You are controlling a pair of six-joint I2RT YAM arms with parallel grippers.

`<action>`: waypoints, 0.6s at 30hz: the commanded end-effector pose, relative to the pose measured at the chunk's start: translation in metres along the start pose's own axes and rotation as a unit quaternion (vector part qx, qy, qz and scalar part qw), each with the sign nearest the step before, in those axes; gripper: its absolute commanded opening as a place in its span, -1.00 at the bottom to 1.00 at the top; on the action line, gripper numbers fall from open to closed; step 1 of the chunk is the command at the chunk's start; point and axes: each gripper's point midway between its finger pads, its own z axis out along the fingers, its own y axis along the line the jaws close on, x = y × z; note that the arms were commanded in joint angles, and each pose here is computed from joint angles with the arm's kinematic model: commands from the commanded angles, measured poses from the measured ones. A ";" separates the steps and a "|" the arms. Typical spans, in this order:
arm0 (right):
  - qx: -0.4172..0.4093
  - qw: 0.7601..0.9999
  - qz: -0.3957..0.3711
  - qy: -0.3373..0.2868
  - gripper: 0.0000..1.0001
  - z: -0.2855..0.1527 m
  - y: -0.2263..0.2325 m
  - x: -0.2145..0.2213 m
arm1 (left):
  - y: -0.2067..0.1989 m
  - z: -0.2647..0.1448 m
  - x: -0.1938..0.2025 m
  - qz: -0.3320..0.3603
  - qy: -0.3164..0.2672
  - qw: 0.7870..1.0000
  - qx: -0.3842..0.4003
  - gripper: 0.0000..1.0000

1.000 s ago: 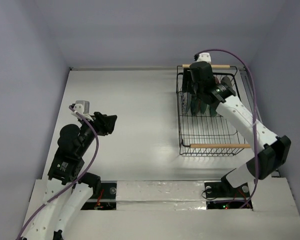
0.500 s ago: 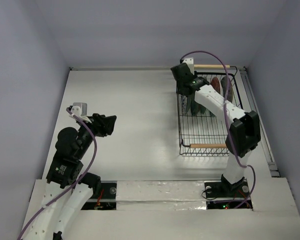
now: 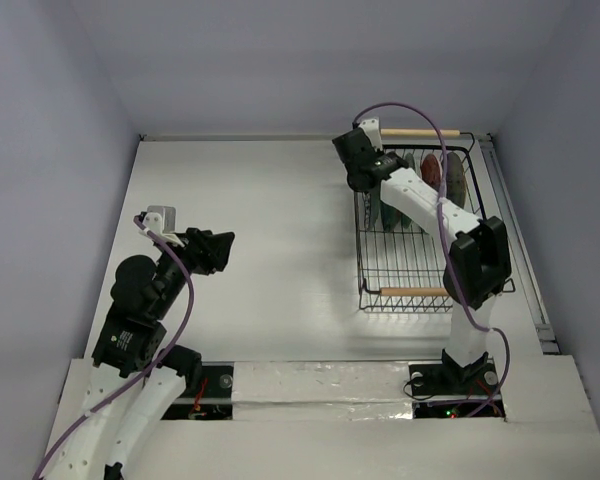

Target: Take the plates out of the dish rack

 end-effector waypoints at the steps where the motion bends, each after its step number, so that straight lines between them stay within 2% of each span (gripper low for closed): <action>1: 0.049 0.994 0.044 -0.086 -1.00 -0.048 -0.050 -0.069 | -0.004 0.000 -0.005 -0.001 -0.014 1.000 0.010 0.07; 9: 0.054 0.985 0.068 -0.149 -1.00 -0.107 -0.085 -0.115 | -0.003 0.001 -0.004 -0.003 -0.013 1.000 0.007 0.07; 18: 0.052 0.974 0.108 -0.191 -1.00 -0.151 -0.115 -0.139 | -0.003 0.001 -0.003 -0.003 -0.013 1.000 0.007 0.07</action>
